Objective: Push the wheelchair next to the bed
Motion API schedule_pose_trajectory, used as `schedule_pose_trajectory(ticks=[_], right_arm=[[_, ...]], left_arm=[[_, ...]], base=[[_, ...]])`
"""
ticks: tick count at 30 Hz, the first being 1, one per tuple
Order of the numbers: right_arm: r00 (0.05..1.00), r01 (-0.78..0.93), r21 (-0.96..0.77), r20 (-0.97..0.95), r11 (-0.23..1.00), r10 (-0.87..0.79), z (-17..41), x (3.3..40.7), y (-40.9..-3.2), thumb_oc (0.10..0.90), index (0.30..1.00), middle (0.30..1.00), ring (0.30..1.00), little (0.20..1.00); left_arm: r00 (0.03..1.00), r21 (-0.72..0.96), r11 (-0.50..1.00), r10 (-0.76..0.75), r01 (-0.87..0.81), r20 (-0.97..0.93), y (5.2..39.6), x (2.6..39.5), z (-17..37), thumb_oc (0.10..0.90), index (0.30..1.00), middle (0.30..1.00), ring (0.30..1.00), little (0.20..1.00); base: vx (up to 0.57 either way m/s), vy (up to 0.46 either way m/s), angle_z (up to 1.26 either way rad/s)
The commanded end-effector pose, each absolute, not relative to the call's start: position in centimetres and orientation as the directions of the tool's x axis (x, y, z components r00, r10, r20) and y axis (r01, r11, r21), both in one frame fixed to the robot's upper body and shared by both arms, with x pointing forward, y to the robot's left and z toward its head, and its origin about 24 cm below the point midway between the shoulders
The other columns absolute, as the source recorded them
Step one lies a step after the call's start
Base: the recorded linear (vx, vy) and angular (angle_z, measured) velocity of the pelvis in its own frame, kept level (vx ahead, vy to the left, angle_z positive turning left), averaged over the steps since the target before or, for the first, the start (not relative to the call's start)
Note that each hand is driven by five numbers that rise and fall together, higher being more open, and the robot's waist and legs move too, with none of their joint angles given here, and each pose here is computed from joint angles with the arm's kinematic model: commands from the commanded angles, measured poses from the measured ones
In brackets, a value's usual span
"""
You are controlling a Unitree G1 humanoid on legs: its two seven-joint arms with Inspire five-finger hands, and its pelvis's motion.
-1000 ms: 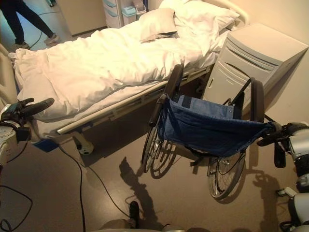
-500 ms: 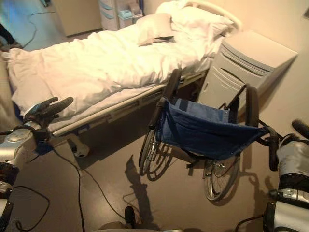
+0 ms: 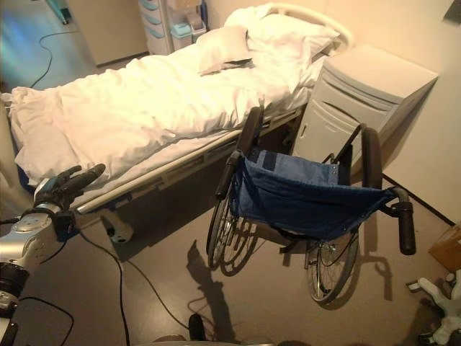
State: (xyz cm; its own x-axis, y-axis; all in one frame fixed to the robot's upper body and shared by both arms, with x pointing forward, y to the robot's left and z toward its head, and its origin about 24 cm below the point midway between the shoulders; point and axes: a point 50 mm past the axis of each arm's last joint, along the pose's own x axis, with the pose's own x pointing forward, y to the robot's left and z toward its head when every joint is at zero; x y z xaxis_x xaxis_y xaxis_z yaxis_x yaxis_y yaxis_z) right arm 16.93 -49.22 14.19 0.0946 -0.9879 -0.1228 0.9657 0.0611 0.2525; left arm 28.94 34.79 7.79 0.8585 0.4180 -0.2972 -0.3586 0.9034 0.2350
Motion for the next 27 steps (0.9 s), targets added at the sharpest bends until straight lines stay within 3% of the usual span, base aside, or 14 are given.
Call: schedule_pose_trajectory(ticks=[1, 4, 5, 8, 11, 12, 13, 15, 16, 17, 18, 19, 23, 27], right_arm=[[0.034, 0.926, 0.373, 0.052, 0.051, -0.998, 17.3, 15.5, -50.3, 0.8, 0.9, 0.9, 0.9, 0.9], [-0.049, 0.941, 0.336, 0.047, -0.031, -0.998, 15.6, 14.7, -50.0, 0.8, 0.9, 0.9, 0.9, 0.9], [-0.067, 0.981, 0.185, 0.043, -0.058, -0.997, 13.2, 14.0, -49.6, 0.8, 0.9, 0.9, 0.9, 0.9], [-0.061, 0.998, 0.024, -0.014, -0.061, -0.998, 9.1, 12.7, -48.7, 0.8, 0.9, 0.9, 0.9, 0.9], [-0.041, 0.985, -0.172, -0.204, -0.006, -0.978, 1.9, 9.4, -46.6, 0.8, 0.9, 0.9, 0.9, 0.9], [-0.024, 0.972, -0.23, -0.278, 0.042, -0.96, -0.9, 8.3, -45.0, 0.8, 0.9, 0.9, 0.9, 0.9], [0.021, 0.925, -0.336, -0.423, 0.178, -0.906, -5.4, 7.1, -41.7, 0.8, 0.9, 0.9, 0.9, 0.9], [0.082, 0.882, -0.355, -0.532, 0.31, -0.843, -7.8, 6.6, -39.4, 0.8, 0.9, 0.9, 0.9, 0.9], [0.104, 0.857, -0.36, -0.577, 0.367, -0.81, -9.0, 6.5, -38.0, 0.8, 0.9, 0.9, 0.9, 0.9], [0.174, 0.793, -0.321, -0.696, 0.518, -0.697, -11.7, 6.0, -34.6, 0.8, 0.9, 0.9, 0.9, 0.9], [0.199, 0.767, -0.307, -0.721, 0.564, -0.664, -12.1, 6.1, -33.9, 0.8, 0.9, 0.9, 0.9, 0.9], [0.308, 0.632, -0.222, -0.807, 0.742, -0.504, -13.4, 6.8, -31.3, 0.8, 0.9, 0.9, 0.9, 0.9], [0.364, 0.493, -0.096, -0.88, 0.865, -0.305, -14.7, 6.9, -28.4, 0.8, 0.9, 0.9, 0.9, 0.9], [0.451, 0.113, -0.054, -0.887, 0.992, -0.1, -15.3, 9.2, -24.6, 0.8, 0.9, 0.9, 0.9, 0.9]], left_arm=[[0.885, 0.191, 0.879, 0.459, -0.438, -0.082, 35.9, 30.3, 11.7, 0.8, 0.9, 0.9, 0.9, 0.9], [0.872, 0.17, 0.873, 0.477, -0.456, -0.109, 35.5, 30.1, 10.1, 0.8, 0.9, 0.9, 0.9, 0.9], [0.872, 0.14, 0.88, 0.471, -0.454, -0.133, 34.8, 29.7, 8.5, 0.8, 0.9, 0.9, 0.9, 0.9], [0.874, 0.114, 0.885, 0.464, -0.451, -0.144, 34.0, 29.0, 6.8, 0.8, 0.9, 0.9, 0.9, 0.9], [0.877, 0.068, 0.896, 0.444, -0.439, -0.183, 33.3, 27.5, 4.3, 0.8, 0.9, 0.9, 0.9, 0.9], [0.878, 0.055, 0.901, 0.431, -0.429, -0.208, 32.8, 26.9, 3.1, 0.8, 0.9, 0.9, 0.9, 0.9], [0.872, 0.066, 0.909, 0.414, -0.411, -0.262, 32.3, 25.3, 0.7, 0.8, 0.9, 0.9, 0.9, 0.9], [0.863, 0.077, 0.914, 0.402, -0.398, -0.307, 32.1, 24.2, -0.8, 0.8, 0.9, 0.9, 0.9, 0.9], [0.856, 0.09, 0.917, 0.395, -0.388, -0.334, 32.1, 23.5, -1.7, 0.8, 0.9, 0.9, 0.9, 0.9], [0.831, 0.104, 0.921, 0.385, -0.376, -0.402, 31.4, 22.0, -4.0, 0.8, 0.9, 0.9, 0.9, 0.9], [0.821, 0.108, 0.92, 0.385, -0.376, -0.421, 31.3, 21.7, -4.5, 0.8, 0.9, 0.9, 0.9, 0.9], [0.786, 0.115, 0.924, 0.372, -0.365, -0.494, 30.8, 20.1, -6.4, 0.8, 0.9, 0.9, 0.9, 0.9], [0.704, 0.12, 0.933, 0.337, -0.34, -0.625, 29.6, 17.2, -9.8, 0.8, 0.9, 0.9, 0.9, 0.9], [0.579, 0.096, 0.947, 0.266, -0.308, -0.771, 26.8, 13.3, -13.2, 0.8, 0.9, 0.9, 0.9, 0.9]], base=[[0.0, 0.0, 0.0], [0.0, 0.001, -0.04], [0.0, 0.01, -0.1], [-0.02, 0.002, -0.08], [-0.02, -0.001, -0.05], [-0.03, -0.016, -0.06], [-0.02, -0.015, -0.05], [-0.03, -0.02, -0.09], [-0.01, -0.002, -0.1], [-0.02, -0.002, -0.06], [0.0, 0.0, 0.0], [0.0, 0.0, 0.0], [0.0, 0.0, 0.0], [0.01, 0.002, 0.08]])
